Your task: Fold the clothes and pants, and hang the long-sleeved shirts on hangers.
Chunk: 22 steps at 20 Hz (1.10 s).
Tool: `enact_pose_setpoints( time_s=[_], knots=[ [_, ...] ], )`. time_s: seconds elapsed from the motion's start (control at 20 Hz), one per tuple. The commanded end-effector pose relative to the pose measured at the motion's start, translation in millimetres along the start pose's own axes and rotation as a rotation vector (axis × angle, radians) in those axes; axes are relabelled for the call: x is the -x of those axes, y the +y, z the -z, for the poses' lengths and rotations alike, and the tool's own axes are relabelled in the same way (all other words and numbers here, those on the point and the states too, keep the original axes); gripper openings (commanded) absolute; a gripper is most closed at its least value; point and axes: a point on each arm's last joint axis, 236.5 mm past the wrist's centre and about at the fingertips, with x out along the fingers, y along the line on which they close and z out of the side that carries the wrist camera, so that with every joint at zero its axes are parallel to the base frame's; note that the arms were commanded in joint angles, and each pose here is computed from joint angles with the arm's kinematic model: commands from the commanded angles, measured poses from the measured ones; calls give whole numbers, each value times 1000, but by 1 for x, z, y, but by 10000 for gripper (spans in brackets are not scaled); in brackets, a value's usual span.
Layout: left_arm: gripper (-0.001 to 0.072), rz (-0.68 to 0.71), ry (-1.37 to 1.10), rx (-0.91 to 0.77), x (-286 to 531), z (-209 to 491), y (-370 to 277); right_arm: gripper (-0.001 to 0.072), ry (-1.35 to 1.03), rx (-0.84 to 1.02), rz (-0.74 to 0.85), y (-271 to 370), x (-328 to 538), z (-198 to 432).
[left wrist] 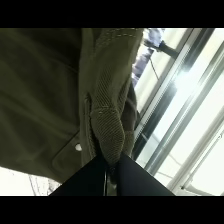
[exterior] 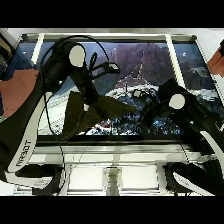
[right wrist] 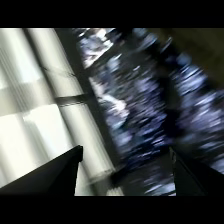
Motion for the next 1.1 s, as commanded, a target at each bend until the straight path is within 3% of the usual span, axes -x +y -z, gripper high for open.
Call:
enact_pose_setpoints(
  time_s=[0.0,0.5,0.65,0.75,0.8,0.9,1.05],
  knots=[
    [33,-28,-32,0,18,4,-3,618,-66,211,167,-39,-20,-24],
    [34,-54,-78,-6,38,9,-9,598,-75,227,157,-66,-101,-27],
    [34,-55,-78,-6,38,9,-8,440,-113,200,189,-73,-108,-37],
    [34,-64,-73,-2,38,10,-6,136,-109,165,139,-61,-111,-35],
    [34,-91,-58,8,38,14,0,22,-103,137,106,-54,-111,-33],
    [34,-184,-19,38,41,25,24,22,-104,38,101,-56,-97,-34],
    [34,-316,-83,132,53,30,78,21,-208,-48,219,-91,-26,-63]
  ],
)
